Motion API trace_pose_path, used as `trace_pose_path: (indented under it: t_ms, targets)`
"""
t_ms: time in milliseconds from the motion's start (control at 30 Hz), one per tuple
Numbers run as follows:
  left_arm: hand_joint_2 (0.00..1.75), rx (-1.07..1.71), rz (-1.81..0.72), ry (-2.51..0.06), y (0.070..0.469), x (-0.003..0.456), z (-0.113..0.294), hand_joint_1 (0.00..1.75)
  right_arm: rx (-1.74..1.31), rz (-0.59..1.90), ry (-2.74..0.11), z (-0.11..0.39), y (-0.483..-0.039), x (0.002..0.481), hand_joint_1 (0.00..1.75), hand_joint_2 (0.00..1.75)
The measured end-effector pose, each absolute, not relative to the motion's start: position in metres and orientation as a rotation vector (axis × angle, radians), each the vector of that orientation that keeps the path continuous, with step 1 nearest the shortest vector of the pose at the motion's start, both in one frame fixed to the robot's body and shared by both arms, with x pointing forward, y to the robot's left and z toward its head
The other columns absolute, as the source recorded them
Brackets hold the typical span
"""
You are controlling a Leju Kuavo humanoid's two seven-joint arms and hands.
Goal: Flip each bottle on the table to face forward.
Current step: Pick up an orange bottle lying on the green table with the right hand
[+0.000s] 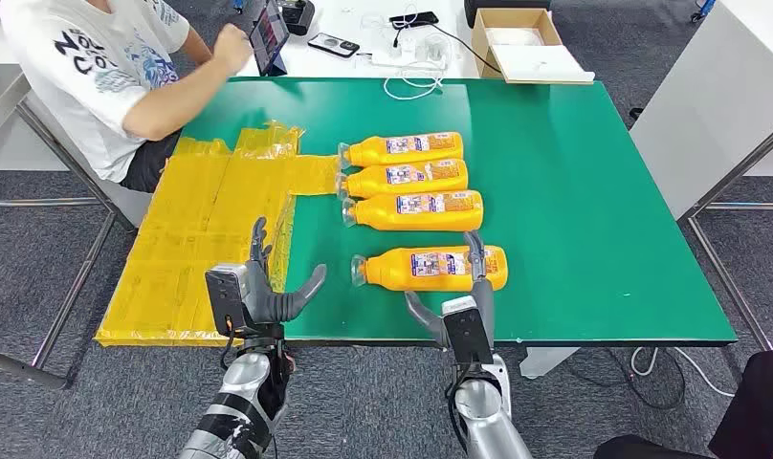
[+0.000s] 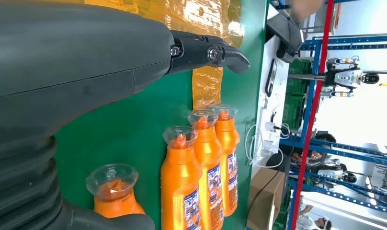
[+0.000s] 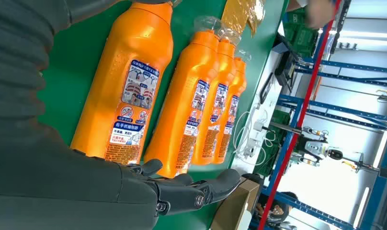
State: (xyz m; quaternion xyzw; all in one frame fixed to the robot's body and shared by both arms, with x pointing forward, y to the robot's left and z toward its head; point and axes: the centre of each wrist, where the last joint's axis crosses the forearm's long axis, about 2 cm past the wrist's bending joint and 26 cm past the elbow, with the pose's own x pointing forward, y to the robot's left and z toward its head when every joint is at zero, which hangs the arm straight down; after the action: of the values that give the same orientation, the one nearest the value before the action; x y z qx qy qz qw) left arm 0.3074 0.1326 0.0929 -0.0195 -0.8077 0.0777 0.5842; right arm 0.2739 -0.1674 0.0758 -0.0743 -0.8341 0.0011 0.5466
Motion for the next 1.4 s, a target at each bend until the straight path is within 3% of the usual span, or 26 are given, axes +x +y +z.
trace_pose_path:
  t_ms: [600,800,1133,1400]
  targets:
    - [1.75,-0.034,0.179,-1.889,0.133,0.307,0.093,0.0,-0.195,0.044,-1.967,0.074,-0.169,0.274,0.0,1.75]
    - [1.75,0.071,0.145,-1.927,0.134,0.307,0.093,0.0,-0.301,0.161,-1.956,0.077,-0.174,0.282,0.0,1.75]
    - [1.75,0.095,0.107,-1.936,0.137,0.309,0.094,0.0,-0.527,0.461,-1.827,0.115,-0.215,0.351,0.0,1.75]
    - [1.75,0.093,0.085,-1.931,0.139,0.309,0.093,0.0,-0.523,0.684,-1.665,0.139,-0.225,0.397,0.0,1.75]
